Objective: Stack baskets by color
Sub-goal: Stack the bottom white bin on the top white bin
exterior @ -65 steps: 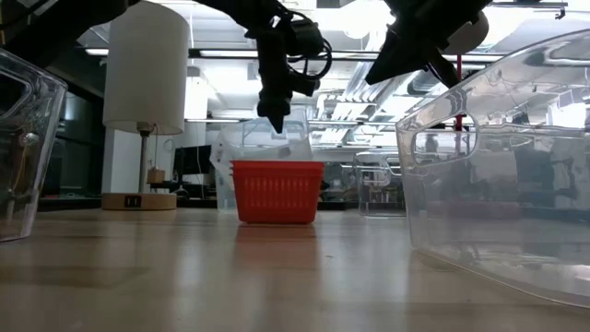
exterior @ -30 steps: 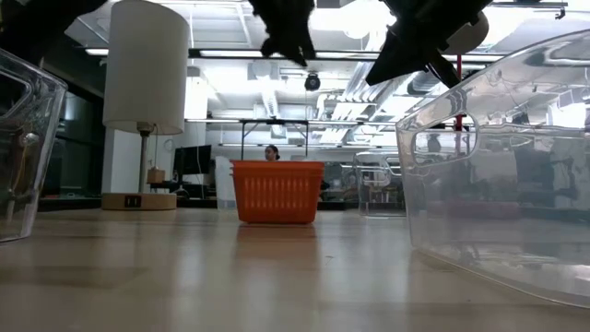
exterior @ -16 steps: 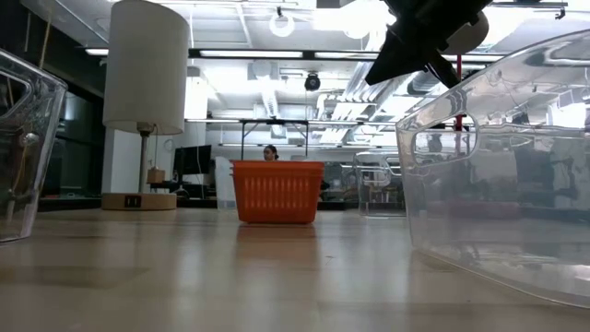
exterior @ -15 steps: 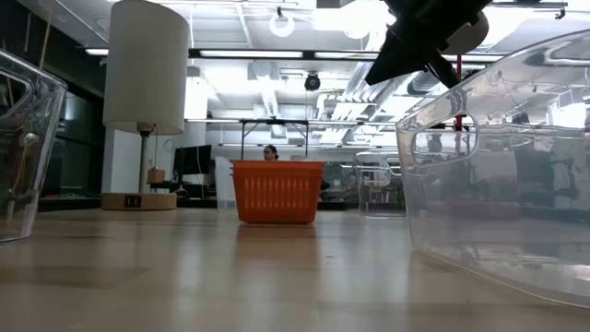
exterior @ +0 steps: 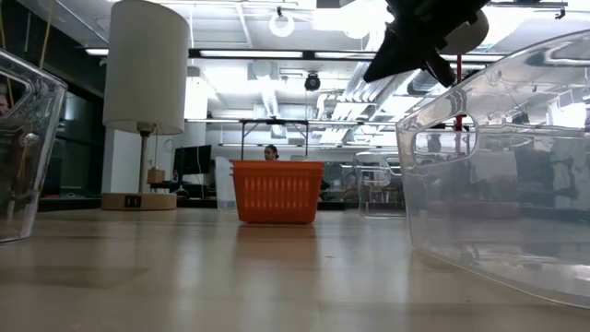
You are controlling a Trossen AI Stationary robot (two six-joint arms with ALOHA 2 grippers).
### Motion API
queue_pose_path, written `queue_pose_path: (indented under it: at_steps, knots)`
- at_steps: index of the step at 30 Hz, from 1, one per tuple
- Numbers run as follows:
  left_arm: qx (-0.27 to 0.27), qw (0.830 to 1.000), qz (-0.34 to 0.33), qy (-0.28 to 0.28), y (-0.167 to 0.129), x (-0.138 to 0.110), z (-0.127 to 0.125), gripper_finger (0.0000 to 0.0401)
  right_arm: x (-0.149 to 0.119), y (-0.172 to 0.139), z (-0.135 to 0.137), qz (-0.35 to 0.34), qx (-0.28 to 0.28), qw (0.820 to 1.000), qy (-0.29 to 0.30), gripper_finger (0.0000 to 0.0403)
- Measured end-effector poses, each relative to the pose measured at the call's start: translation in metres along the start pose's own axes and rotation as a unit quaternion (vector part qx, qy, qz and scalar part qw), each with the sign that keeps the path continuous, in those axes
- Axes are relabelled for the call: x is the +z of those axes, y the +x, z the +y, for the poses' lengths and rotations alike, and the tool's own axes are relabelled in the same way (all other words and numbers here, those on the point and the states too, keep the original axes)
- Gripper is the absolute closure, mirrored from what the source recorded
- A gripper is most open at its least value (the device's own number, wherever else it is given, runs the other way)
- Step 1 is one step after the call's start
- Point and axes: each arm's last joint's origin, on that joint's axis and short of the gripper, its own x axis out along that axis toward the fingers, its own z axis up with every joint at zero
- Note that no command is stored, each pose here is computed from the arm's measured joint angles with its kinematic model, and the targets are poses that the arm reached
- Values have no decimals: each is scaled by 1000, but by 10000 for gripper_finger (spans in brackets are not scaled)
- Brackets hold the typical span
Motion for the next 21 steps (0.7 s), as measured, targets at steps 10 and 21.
queue_pose_path:
  at_steps: [10, 21]
  knots:
    - [49, 995, -69, -52, -55, -26, 3, 252, 14, 1, 16, 57, 188, 980, -31, 348]
    - [55, 996, -56, -44, -61, -28, 5, 252, 7, -45, 54, 272, 198, 923, -184, 208]
